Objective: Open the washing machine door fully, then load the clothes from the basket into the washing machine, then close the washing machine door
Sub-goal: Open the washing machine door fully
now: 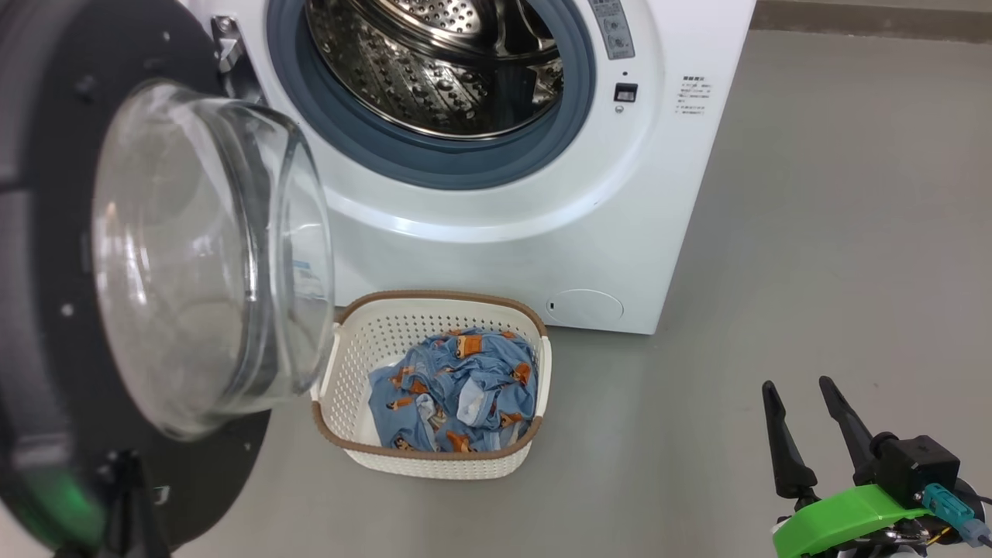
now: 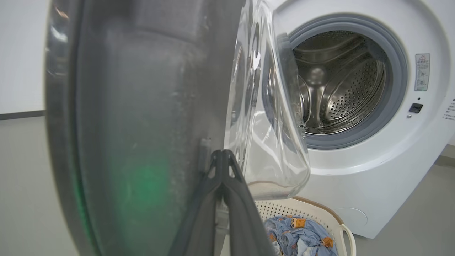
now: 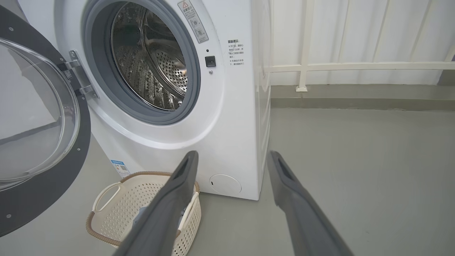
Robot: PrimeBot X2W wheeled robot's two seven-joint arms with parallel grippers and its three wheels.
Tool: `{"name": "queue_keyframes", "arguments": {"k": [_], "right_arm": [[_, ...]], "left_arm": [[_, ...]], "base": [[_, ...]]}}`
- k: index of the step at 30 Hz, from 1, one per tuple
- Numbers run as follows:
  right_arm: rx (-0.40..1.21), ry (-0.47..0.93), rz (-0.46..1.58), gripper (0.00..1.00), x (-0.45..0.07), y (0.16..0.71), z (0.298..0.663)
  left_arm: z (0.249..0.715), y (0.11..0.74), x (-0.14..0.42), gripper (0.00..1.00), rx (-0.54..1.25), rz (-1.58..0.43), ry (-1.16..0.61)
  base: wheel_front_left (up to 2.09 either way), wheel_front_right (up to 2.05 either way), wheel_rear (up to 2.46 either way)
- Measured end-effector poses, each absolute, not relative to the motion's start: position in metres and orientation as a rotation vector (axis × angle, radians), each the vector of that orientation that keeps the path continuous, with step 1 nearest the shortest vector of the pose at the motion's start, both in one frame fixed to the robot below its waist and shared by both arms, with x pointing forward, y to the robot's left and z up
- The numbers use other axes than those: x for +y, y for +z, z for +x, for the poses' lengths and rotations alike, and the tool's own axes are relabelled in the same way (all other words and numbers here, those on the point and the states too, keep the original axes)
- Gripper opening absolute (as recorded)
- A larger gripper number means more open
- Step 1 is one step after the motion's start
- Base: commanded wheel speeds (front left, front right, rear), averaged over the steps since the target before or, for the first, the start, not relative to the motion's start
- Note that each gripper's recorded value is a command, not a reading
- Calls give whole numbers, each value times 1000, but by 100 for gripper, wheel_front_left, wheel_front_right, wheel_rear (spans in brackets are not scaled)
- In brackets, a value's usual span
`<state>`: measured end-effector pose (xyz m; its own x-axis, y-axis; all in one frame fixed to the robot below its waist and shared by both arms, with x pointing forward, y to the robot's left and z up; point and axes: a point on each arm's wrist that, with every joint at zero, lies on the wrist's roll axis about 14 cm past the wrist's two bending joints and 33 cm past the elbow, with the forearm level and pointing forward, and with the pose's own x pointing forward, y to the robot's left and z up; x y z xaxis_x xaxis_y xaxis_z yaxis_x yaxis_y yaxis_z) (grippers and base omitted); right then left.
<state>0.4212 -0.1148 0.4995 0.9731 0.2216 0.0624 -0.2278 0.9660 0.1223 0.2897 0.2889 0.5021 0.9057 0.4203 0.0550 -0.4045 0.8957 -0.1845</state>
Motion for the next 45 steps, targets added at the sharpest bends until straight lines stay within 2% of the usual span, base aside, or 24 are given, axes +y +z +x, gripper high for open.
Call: {"name": "queue_keyframes", "arguments": {"k": [20,33,45], "right_arm": [[10,197,123,100,-124,473,434],[29,204,119,100,-121,464,443],[25,209,113,100,-119,465,447]], "left_arm": [[296,491,400,0,-79,-187,746],[312,489,441,0,-53,-178,802],[323,502,449,0,-74,-147,775]], "base": [[0,0,0],[0,0,0],[0,0,0]]}}
